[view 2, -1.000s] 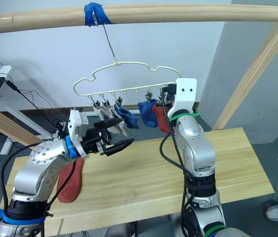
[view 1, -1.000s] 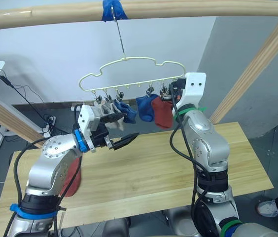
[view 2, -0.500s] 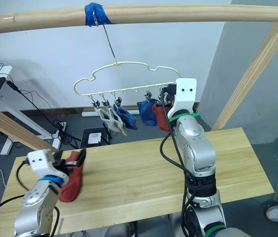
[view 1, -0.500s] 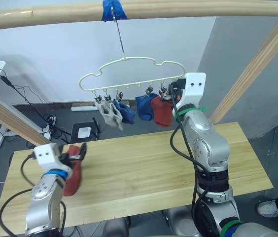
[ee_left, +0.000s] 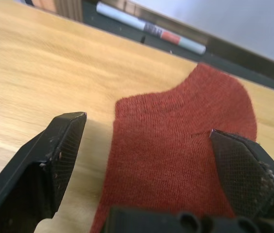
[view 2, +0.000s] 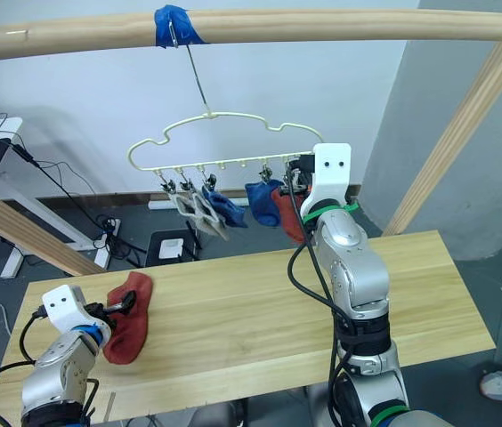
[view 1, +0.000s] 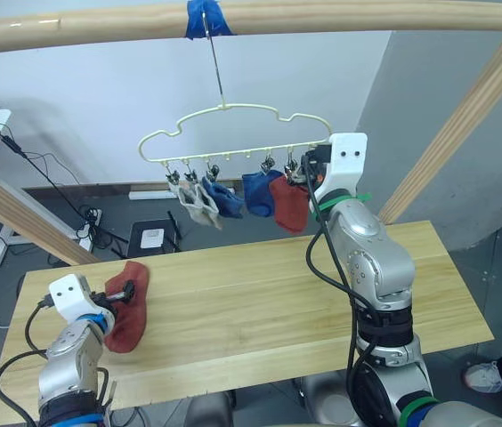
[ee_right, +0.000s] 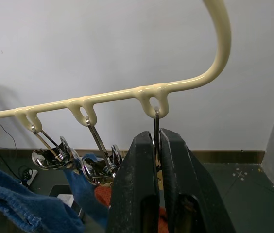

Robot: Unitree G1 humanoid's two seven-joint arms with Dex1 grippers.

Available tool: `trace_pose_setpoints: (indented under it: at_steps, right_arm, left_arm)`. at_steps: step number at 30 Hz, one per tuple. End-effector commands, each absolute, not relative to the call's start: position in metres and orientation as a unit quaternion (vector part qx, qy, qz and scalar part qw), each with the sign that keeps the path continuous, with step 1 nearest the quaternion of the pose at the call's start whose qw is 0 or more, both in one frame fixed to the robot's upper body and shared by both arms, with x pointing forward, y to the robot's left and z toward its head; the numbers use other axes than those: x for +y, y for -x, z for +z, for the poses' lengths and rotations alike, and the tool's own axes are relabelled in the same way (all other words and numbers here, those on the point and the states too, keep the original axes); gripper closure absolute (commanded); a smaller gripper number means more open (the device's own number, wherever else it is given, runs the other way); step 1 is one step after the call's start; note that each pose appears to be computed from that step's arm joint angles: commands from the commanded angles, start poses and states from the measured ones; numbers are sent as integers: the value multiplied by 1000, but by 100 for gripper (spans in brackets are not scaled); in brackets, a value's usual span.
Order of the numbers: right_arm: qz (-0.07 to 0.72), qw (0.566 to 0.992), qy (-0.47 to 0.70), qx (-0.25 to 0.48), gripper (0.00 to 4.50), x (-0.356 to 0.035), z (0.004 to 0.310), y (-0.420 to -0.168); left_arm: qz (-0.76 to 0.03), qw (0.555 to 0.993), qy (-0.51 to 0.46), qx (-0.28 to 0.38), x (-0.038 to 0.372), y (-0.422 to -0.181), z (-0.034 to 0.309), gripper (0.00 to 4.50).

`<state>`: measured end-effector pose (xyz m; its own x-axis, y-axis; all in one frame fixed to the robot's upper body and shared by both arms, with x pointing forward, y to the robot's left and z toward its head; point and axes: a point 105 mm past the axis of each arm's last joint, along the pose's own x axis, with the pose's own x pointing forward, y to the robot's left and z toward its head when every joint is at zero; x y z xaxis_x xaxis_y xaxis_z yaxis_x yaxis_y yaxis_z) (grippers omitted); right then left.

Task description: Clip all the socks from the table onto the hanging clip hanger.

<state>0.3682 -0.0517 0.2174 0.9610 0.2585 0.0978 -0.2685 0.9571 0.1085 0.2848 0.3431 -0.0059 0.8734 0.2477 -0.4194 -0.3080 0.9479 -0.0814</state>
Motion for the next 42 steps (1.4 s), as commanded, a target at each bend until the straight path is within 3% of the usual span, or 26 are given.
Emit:
trace_pose_setpoints:
  at_steps: [1, 4, 6, 16, 18, 21, 26, 31, 39, 42]
  right_arm:
    - [141, 985, -65, -73, 448, -50, 234, -362]
    - [141, 985, -65, -72, 448, -51, 234, -361]
    - [141, 985, -65, -72, 450, -51, 234, -361]
    - [140, 985, -68, -71, 450, -50, 233, -361]
    - [139, 985, -68, -70, 450, -50, 233, -360]
    - [136, 986, -67, -70, 450, -51, 232, -361]
    - [130, 987, -64, -71, 450, -54, 233, -361]
    - [124, 988, -62, -74, 450, -59, 235, -361]
    - [121, 988, -61, -75, 450, -61, 235, -360]
    - [119, 988, -59, -76, 450, -62, 236, -360]
  left_arm:
    - [126, 965, 54, 222, 343, -286, -10, 0]
    - [116, 966, 45, 225, 340, -288, -11, 0]
    - [117, 965, 38, 231, 341, -286, -12, 36]
    - [75, 973, 13, 219, 331, -285, -10, 307]
    - [47, 976, 4, 211, 322, -286, -8, 373]
    - [-78, 983, -57, 157, 277, -300, 12, 448]
    - [-237, 967, -83, 53, 204, -314, 55, 448]
    - [-418, 904, -88, -17, 114, -307, 97, 448]
    - [-457, 881, -76, -92, 54, -319, 131, 448]
    - [-433, 891, -76, -111, 40, -337, 137, 448]
